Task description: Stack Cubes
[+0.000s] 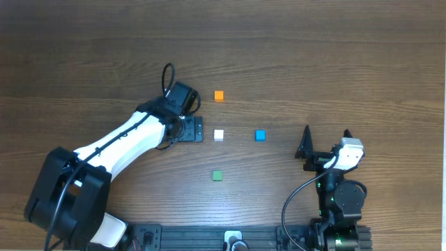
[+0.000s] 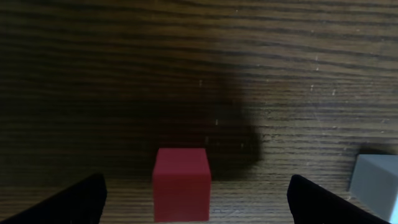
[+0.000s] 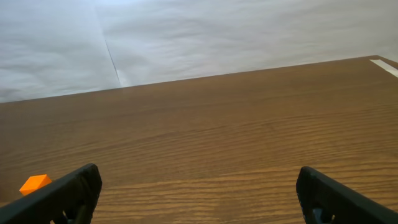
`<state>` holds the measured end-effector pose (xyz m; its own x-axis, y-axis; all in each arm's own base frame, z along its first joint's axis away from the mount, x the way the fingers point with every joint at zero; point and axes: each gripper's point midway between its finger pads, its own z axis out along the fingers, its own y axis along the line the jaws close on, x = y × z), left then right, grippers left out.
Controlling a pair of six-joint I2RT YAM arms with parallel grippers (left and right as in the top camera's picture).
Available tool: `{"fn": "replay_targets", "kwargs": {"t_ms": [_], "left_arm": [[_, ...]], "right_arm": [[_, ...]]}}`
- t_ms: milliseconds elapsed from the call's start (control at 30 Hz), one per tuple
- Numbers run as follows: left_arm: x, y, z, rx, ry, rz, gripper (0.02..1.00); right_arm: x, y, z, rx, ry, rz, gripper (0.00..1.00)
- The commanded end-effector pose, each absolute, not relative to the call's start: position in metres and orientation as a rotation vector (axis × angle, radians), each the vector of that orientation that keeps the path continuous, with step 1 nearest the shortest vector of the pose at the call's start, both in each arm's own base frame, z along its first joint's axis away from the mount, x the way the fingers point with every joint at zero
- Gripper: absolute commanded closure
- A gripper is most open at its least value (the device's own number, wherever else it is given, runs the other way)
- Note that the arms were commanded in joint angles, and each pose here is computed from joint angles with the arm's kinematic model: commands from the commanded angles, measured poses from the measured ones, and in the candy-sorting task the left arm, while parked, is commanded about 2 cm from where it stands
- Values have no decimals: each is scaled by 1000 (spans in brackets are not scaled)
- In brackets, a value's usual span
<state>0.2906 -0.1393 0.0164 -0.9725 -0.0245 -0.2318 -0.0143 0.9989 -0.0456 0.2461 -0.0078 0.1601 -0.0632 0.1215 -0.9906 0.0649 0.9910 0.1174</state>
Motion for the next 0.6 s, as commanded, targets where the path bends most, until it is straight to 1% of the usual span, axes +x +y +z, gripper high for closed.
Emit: {"fn": "replay_targets", "kwargs": {"t_ms": [33,300,367,433,467,567,600], "left_arm": [[297,-137,18,5,2890,-21,95],[298,-127,10,-15,2912,5,115],[298,-127,10,-10,2913,6,137],[297,-127,8,-10,2916,9,178],[296,-127,7,-9,2922,13,229],[295,-127,3,-7,2934,17,272],[295,-126,1,-7,2939,21,316]], "right_arm": [[246,-7,158,135,1634,47,7],[246,-7,158,135,1634,47,9],[246,-7,158,135,1634,47,9],[246,-7,158,135,1634,47,9],[246,-7,158,135,1634,47,7],[246,-7,158,135,1634,47,7],[246,-7,158,135,1634,47,9]]}}
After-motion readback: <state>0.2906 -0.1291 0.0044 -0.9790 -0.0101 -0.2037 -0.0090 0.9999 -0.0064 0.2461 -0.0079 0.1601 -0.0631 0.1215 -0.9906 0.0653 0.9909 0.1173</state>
